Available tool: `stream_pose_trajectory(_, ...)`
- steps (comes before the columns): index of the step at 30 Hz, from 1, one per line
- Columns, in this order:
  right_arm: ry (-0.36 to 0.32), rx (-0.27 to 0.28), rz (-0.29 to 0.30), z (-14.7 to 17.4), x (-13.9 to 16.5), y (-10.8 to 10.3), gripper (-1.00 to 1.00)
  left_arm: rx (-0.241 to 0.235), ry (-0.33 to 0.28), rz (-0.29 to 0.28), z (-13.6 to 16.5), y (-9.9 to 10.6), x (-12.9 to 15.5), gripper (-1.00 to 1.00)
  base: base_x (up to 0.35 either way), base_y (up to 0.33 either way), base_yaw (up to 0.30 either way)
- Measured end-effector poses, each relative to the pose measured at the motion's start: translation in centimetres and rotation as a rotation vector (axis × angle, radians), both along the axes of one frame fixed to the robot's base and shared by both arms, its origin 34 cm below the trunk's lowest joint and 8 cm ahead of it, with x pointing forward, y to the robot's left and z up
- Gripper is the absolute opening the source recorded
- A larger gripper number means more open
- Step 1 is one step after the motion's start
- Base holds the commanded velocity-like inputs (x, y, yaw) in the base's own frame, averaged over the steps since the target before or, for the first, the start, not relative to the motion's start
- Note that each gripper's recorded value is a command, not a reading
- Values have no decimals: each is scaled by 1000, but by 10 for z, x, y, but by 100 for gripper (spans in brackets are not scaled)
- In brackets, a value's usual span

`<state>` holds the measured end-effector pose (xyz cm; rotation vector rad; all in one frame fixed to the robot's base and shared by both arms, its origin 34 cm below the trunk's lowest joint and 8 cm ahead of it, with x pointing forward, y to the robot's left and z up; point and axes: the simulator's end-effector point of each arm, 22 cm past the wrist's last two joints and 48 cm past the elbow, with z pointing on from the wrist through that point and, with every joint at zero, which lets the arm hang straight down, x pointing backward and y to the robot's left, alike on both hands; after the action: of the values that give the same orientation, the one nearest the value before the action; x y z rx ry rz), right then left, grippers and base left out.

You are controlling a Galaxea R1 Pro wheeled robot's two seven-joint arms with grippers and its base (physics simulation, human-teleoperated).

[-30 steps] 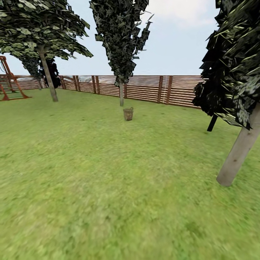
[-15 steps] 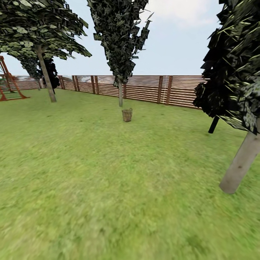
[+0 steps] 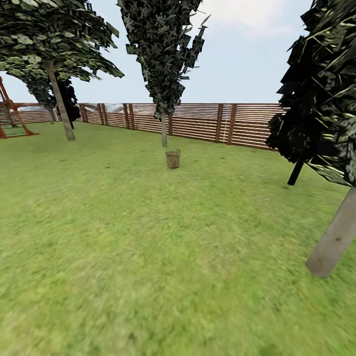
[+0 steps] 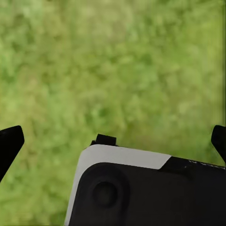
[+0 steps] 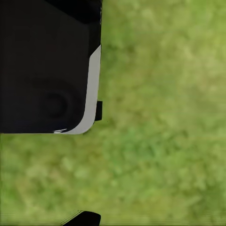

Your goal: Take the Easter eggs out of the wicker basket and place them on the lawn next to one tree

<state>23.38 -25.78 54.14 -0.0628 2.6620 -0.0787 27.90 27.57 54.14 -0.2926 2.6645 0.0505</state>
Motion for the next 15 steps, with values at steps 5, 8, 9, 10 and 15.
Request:
stream_pose_trajectory(5,0,0,0,0,0,0,100,0,1,2,0,1,-1,100,321,-73,0)
stream_pose_trajectory(8,0,0,0,0,0,0,100,0,1,2,0,1,-1,100,321,-73,0)
stream_pose_trajectory(9,0,0,0,0,0,0,100,0,1,2,0,1,0,100,321,-73,0)
stream_pose_trajectory(10,0,0,0,0,0,0,100,0,1,2,0,0,0,100,321,-73,0)
stream_pose_trajectory(15,0,0,0,0,0,0,100,-1,1,0,0,-1,0,100,321,-57,0)
